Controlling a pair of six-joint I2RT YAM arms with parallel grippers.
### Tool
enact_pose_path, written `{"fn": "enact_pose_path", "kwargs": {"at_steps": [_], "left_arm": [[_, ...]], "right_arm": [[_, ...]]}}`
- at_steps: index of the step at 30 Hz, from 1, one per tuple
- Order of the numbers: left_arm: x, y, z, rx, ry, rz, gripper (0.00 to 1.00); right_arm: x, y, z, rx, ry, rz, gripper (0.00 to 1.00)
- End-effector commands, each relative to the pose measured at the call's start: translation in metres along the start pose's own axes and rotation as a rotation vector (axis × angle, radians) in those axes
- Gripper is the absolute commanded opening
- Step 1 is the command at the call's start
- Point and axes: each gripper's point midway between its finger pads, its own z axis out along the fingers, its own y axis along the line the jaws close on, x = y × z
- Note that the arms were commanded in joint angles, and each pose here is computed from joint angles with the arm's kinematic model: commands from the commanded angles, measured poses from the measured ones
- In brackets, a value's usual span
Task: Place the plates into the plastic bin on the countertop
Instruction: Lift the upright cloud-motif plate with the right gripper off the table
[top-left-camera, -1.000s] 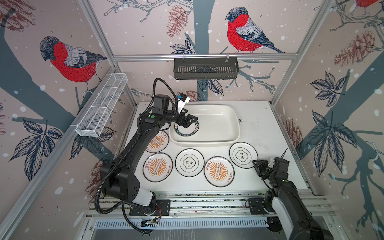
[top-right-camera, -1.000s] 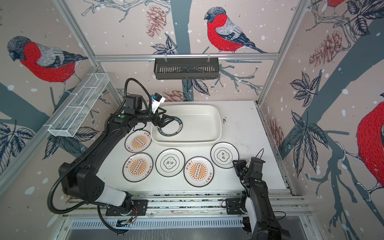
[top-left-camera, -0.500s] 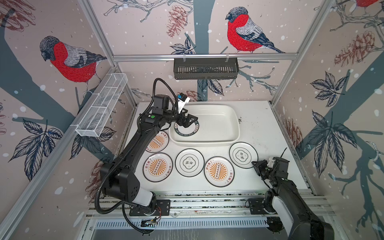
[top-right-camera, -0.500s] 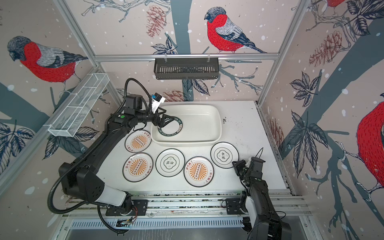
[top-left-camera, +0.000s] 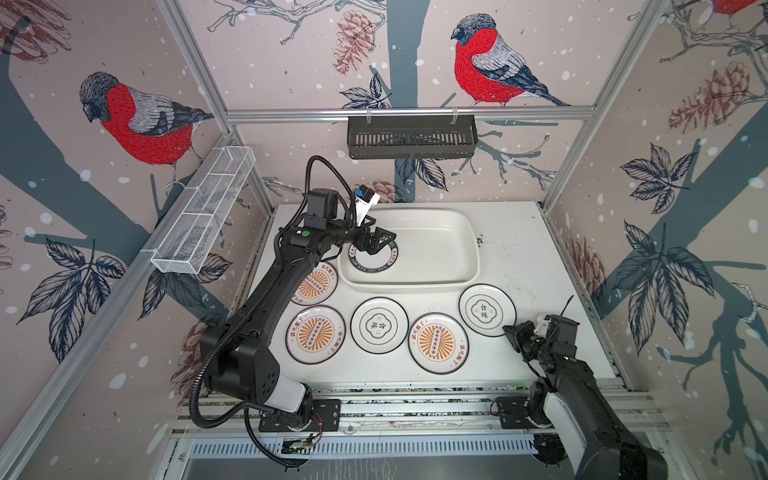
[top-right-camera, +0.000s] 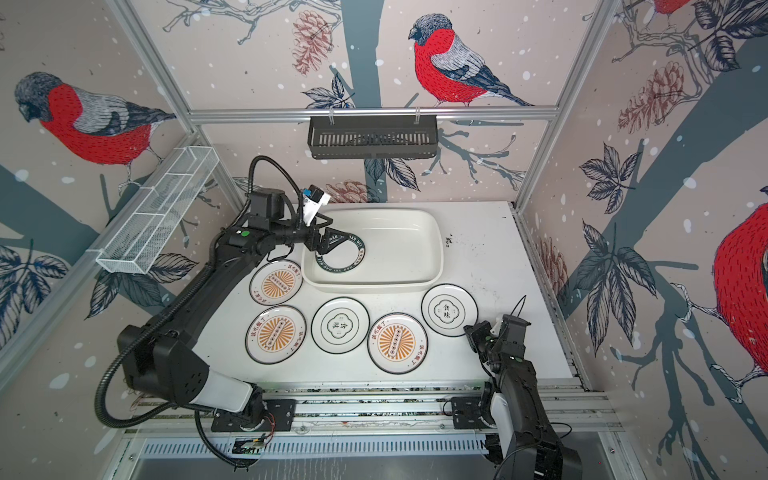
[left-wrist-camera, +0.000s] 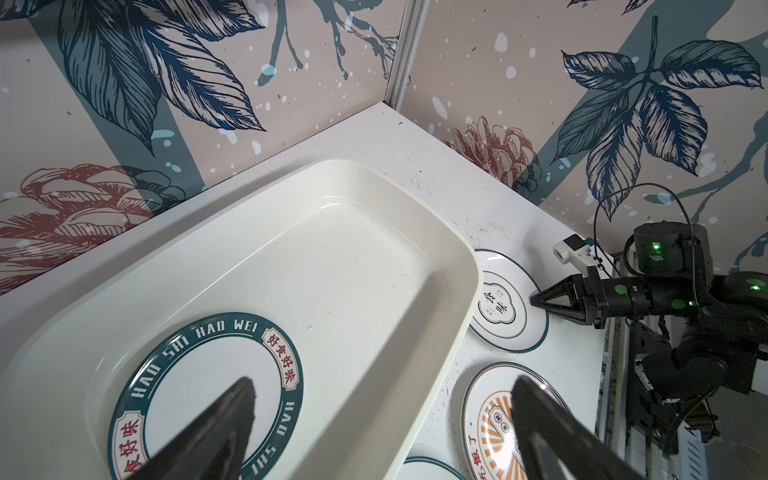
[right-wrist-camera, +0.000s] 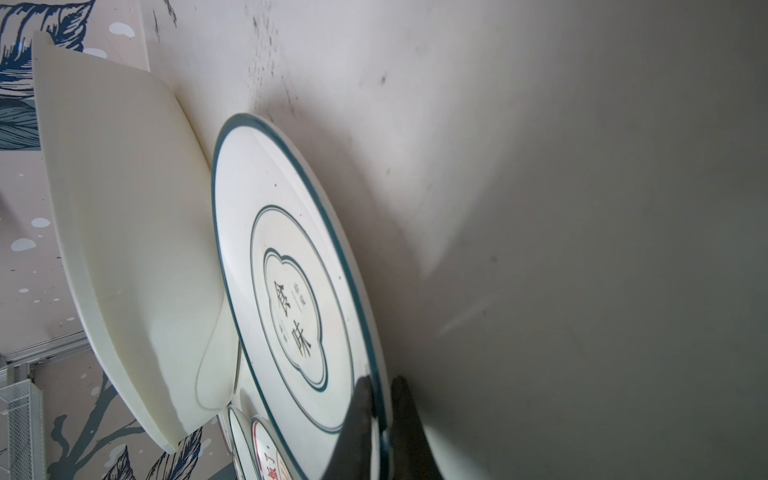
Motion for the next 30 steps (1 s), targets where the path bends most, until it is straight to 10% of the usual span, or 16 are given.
{"fn": "enact_pose_path", "kwargs": {"at_steps": [1, 30], "left_arm": [[-0.008, -0.006, -0.002, 0.022, -0.031, 0.017, 0.95], [-0.016, -0.011, -0.005, 0.036, -0.050, 0.019, 0.95]], "right_arm": [[0.021, -0.040, -0.006, 0.190, 0.065, 0.081, 0.03], [-0.028, 0.029, -0.054, 0.171, -0.086, -0.018, 0.01]]}}
